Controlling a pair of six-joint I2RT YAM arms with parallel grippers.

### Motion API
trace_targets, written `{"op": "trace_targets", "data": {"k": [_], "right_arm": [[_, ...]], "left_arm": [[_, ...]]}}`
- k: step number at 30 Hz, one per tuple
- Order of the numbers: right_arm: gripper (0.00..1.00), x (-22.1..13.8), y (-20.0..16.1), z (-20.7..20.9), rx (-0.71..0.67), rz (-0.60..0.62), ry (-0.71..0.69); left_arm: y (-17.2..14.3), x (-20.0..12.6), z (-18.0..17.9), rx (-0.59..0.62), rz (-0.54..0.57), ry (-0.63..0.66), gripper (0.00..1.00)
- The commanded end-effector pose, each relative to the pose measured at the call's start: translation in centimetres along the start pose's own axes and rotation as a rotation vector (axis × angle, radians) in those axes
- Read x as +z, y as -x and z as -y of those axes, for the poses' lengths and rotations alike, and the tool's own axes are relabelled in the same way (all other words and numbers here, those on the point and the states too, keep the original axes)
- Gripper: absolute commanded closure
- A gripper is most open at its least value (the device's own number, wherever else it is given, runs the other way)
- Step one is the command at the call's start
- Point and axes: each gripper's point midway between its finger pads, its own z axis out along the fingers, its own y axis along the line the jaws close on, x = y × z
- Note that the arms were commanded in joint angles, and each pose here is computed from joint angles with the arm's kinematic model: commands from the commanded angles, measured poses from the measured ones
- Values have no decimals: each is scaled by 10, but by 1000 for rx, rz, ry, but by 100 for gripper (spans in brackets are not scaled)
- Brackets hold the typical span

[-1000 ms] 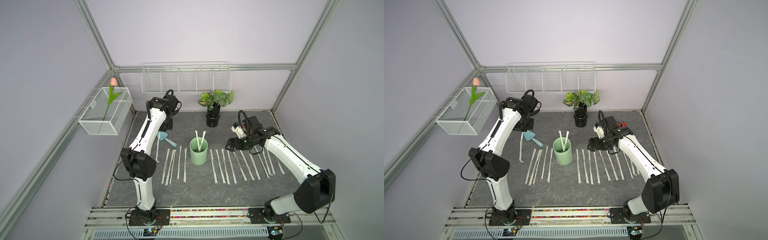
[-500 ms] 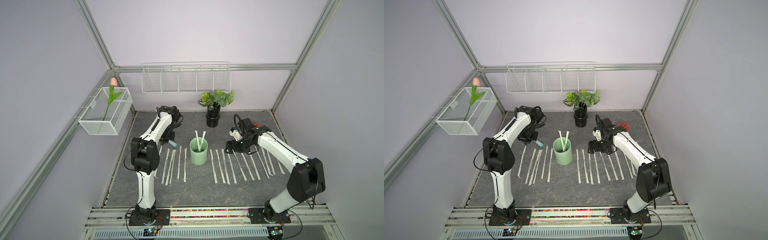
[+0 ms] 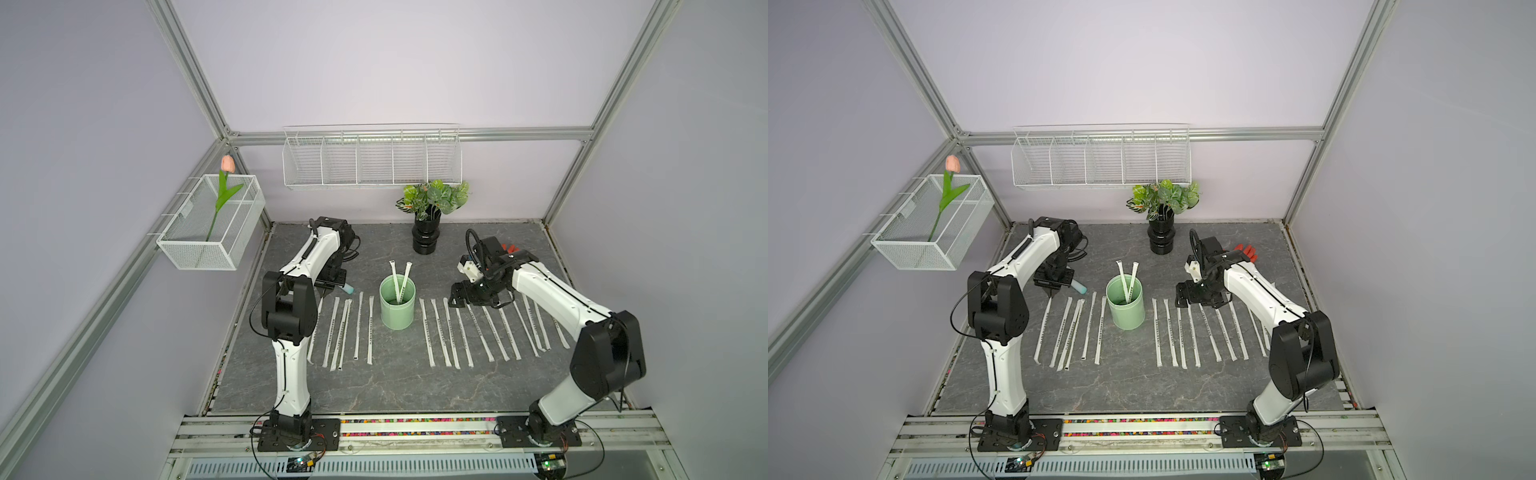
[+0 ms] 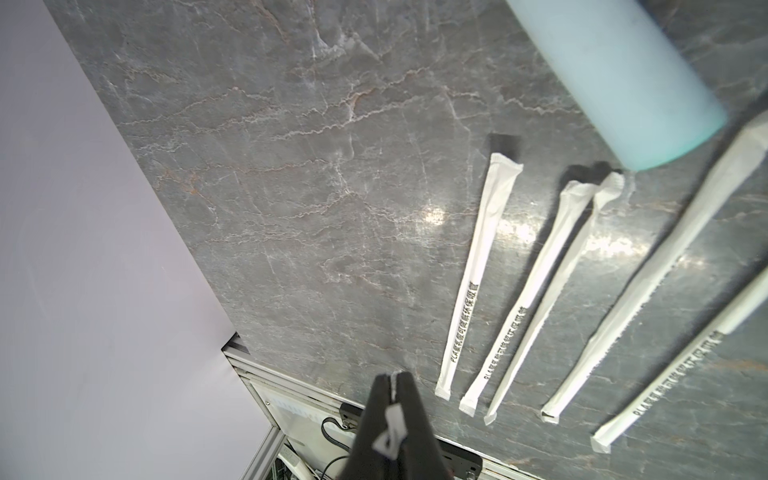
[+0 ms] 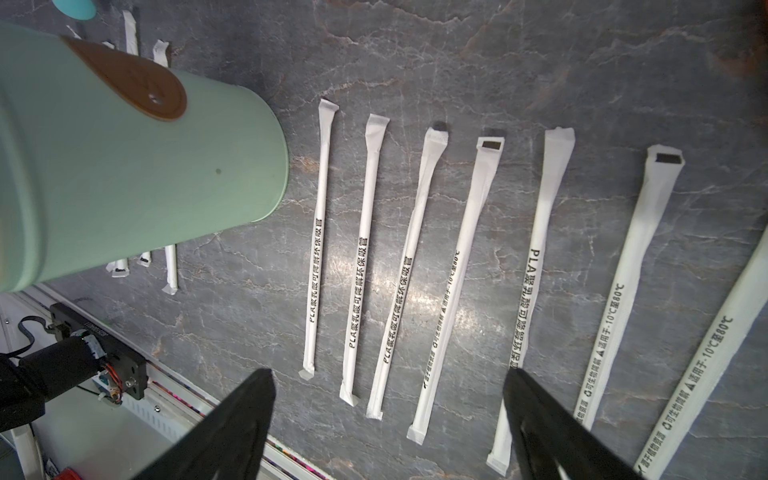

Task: Take the straws out of the storage container
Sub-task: Place the straw at the center of the board.

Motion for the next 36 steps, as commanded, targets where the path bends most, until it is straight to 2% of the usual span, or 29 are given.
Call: {"op": "trace_targets", "data": {"k": [1,13,36], "right_arm": [[11,3,-1,-1,-8,-24,-6],[11,10,1,2,-2,-48,-12],[11,19,1,4,9,-78,-17]], "left_arm": [[6,9,4,21,-13,-27,91],[17,23,15,32,-24,-61,89],[25,44,8,25,-50,-62,83]]}}
